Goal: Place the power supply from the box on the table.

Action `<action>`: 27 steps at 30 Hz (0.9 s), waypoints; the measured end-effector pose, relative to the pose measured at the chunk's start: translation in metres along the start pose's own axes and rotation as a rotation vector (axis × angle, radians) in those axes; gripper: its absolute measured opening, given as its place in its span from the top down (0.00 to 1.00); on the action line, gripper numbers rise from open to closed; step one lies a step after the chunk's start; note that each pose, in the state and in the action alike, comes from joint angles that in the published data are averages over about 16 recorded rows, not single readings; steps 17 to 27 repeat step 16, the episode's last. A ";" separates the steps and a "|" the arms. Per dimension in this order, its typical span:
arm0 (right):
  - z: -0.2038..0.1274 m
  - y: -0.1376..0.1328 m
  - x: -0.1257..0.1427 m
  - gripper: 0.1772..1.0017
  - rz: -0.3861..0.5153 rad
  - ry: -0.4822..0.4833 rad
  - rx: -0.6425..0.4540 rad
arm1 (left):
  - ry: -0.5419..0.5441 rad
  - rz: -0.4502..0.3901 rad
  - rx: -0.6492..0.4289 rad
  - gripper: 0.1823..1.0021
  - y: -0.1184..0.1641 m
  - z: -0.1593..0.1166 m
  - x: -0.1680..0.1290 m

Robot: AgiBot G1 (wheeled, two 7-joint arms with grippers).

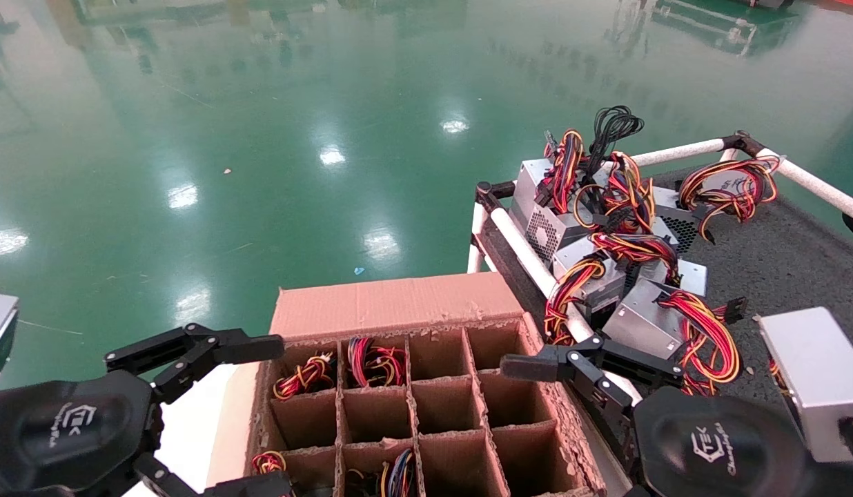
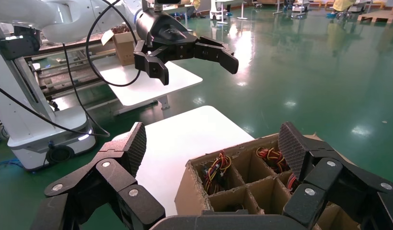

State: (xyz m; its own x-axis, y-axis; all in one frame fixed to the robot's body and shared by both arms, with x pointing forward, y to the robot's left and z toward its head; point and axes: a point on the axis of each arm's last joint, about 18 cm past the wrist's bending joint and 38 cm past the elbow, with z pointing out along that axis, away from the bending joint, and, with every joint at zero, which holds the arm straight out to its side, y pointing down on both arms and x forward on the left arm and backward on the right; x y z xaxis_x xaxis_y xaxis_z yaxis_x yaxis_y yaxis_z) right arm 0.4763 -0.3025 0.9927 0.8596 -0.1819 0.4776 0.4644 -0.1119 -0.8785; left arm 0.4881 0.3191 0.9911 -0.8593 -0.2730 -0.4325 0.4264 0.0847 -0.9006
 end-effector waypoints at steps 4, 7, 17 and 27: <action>0.000 0.000 0.000 0.00 0.000 0.000 0.000 | 0.000 0.000 0.000 0.00 0.000 0.000 0.000; 0.000 0.000 0.000 0.00 0.000 0.000 0.000 | 0.000 0.000 0.000 0.00 0.000 0.000 0.000; 0.000 0.000 0.000 0.00 0.000 0.000 0.000 | 0.000 0.000 0.000 0.00 0.000 0.000 0.000; 0.000 0.000 0.000 0.00 0.000 0.000 0.000 | 0.000 0.000 0.000 0.00 0.000 0.000 0.000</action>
